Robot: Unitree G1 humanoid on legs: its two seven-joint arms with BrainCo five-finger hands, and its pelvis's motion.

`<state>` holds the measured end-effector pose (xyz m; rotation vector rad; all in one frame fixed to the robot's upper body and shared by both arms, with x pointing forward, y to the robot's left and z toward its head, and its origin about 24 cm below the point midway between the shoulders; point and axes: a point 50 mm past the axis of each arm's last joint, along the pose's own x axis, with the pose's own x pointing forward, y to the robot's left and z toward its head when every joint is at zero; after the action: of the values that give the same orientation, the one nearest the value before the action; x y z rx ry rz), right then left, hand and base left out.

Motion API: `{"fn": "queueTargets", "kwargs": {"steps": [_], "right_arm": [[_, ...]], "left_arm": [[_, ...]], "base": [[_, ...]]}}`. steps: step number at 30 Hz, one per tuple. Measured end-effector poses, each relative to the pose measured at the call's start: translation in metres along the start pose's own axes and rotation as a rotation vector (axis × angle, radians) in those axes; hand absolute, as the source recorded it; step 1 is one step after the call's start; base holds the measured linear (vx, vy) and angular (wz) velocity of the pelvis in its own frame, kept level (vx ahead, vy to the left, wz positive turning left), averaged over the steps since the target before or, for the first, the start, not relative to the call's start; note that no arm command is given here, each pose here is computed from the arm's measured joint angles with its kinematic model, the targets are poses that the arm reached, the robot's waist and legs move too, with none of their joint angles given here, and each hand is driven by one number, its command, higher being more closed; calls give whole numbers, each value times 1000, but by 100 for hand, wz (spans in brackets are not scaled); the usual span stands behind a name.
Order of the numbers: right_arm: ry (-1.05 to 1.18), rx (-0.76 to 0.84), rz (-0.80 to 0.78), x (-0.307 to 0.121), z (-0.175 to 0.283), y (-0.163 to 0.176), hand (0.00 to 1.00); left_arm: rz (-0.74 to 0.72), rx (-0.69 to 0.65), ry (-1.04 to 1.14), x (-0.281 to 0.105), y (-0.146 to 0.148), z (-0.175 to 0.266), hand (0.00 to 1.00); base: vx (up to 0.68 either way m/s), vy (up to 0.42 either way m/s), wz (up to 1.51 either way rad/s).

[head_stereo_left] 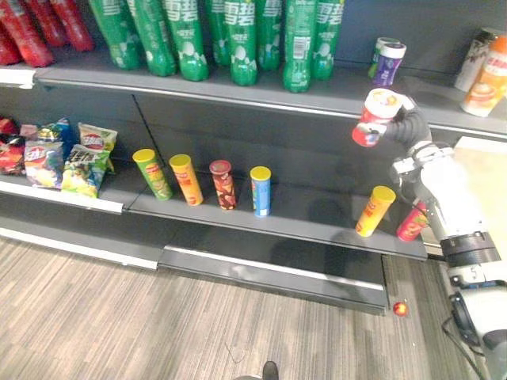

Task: Put the gum and the chips on the shelf.

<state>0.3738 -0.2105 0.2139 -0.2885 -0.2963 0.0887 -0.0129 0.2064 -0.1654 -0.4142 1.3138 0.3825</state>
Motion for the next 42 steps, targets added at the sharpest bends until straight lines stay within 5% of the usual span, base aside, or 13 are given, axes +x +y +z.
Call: {"fn": "queueTargets", "kwargs": {"steps": [23, 32, 42], "right_arm": [[-40, -61, 35, 22, 52, -39, 100], [-196, -72, 153, 24, 100, -25, 100], [-138, -25, 70, 28, 89, -33, 100]], "left_arm": [[-8, 29, -46, 7, -14, 21, 0], [-16, 46, -56, 7, -16, 24, 0], [-19, 80, -52, 7, -17, 25, 0]], "base": [[-14, 32, 0], [36, -10, -5], [24, -55, 0]]}}
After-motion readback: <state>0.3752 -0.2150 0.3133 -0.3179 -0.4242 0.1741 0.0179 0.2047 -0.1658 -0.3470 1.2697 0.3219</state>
